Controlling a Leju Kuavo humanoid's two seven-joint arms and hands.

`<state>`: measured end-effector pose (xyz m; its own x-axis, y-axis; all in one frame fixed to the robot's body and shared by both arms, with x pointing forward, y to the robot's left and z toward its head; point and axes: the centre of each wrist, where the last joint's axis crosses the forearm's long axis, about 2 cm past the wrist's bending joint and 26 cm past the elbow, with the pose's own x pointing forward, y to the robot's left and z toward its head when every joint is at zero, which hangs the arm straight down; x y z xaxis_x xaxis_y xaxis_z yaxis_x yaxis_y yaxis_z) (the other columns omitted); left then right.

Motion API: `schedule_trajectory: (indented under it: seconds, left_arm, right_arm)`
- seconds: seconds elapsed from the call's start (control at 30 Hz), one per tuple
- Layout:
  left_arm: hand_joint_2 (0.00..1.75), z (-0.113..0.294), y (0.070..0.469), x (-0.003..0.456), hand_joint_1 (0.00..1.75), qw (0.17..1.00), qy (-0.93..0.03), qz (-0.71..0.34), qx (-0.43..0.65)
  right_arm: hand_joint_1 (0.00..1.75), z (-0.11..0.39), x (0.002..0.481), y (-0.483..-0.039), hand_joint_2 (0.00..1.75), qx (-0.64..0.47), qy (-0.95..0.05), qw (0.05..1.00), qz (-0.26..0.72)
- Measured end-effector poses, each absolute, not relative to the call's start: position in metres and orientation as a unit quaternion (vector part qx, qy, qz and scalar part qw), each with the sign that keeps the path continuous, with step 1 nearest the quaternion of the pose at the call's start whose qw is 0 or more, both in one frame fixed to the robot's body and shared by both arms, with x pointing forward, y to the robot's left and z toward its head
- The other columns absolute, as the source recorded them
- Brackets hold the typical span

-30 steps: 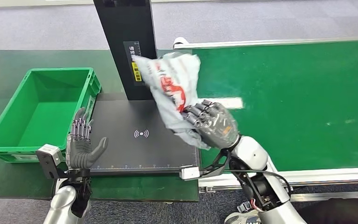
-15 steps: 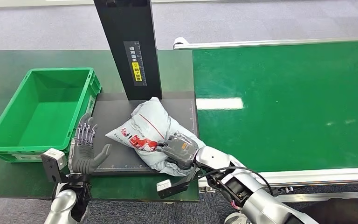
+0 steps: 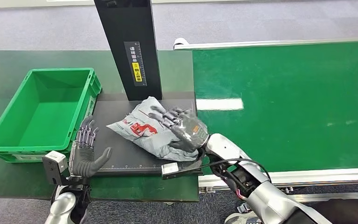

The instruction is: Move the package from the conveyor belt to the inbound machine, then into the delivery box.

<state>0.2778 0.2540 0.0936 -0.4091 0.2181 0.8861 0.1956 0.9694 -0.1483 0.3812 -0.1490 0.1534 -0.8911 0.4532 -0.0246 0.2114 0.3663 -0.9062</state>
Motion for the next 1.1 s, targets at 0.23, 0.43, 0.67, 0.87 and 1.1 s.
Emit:
schedule_trajectory:
  seconds: [0.23, 0.43, 0.67, 0.87, 1.1]
  left_arm:
    - [1.75, 0.094, 0.254, 0.278, 0.00, 0.530, -0.839, 0.011, -0.124]
    - [1.75, 0.093, 0.252, 0.277, 0.00, 0.531, -0.838, 0.012, -0.125]
    - [1.75, 0.094, 0.245, 0.277, 0.00, 0.538, -0.834, 0.003, -0.120]
    - [1.75, 0.095, 0.241, 0.278, 0.00, 0.538, -0.837, -0.055, -0.079]
    - [1.75, 0.099, 0.234, 0.281, 0.00, 0.537, -0.834, -0.124, -0.035]
  right_arm:
    - [0.00, 0.171, 0.378, -0.160, 1.75, -0.158, -0.907, 0.203, 0.333]
    - [0.00, 0.178, 0.371, -0.161, 1.75, -0.100, -0.927, 0.271, 0.239]
    - [0.00, 0.187, 0.364, -0.174, 1.75, 0.020, -0.932, 0.337, 0.131]
    - [0.00, 0.193, 0.356, -0.199, 1.75, 0.053, -0.936, 0.342, 0.061]
    - [0.00, 0.194, 0.352, -0.211, 1.75, 0.047, -0.939, 0.340, 0.024]
